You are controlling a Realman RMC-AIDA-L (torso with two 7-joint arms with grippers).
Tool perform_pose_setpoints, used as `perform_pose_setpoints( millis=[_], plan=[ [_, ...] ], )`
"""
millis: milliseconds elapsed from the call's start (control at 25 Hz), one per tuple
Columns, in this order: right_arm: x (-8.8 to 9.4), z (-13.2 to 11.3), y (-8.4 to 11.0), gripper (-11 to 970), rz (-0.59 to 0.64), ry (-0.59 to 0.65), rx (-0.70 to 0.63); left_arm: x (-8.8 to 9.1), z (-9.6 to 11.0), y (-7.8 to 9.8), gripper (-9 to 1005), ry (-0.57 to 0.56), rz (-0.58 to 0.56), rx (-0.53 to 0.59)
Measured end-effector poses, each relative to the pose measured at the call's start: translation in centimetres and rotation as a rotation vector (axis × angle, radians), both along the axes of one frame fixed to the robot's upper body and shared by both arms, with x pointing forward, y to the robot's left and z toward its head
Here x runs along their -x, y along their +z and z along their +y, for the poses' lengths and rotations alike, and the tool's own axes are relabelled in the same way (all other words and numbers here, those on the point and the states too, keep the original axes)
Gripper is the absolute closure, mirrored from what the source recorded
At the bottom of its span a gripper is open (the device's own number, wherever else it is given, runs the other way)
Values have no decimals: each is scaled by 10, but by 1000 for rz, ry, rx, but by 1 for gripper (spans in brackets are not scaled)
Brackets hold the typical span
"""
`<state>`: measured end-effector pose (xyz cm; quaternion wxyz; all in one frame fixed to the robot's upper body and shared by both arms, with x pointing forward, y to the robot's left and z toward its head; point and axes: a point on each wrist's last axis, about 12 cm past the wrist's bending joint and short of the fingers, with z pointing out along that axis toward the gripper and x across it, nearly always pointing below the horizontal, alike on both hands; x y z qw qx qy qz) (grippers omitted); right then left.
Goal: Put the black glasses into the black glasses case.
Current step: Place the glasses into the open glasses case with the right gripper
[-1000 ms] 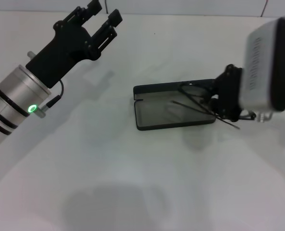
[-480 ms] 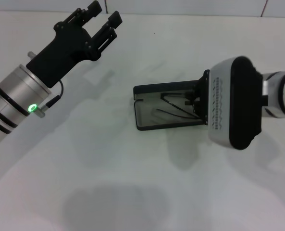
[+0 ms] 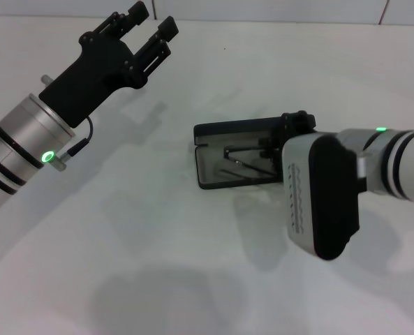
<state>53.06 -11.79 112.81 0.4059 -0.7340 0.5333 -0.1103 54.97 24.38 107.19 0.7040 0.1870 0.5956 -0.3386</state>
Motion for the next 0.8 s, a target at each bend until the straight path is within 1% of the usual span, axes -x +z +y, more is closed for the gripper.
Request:
perform_pose_setpoints(
  millis=[200,240,520,680,800],
  plan=[
    [4,3,-7,809,-41,19,-3,2,1,-1,400,4,4,1],
    [5,3,-11,809,-71,26,-4,2,1,-1,400,4,5,1],
    [7,3,-22,807,-129,44,8,2,2,-1,400,5,4,-1],
    [11,2,-30,807,-192,61,18,1,2,-2,400,7,9,-6],
    [13,3,-32,806,-222,69,-3,1,2,-2,400,8,11,-7]
  ],
)
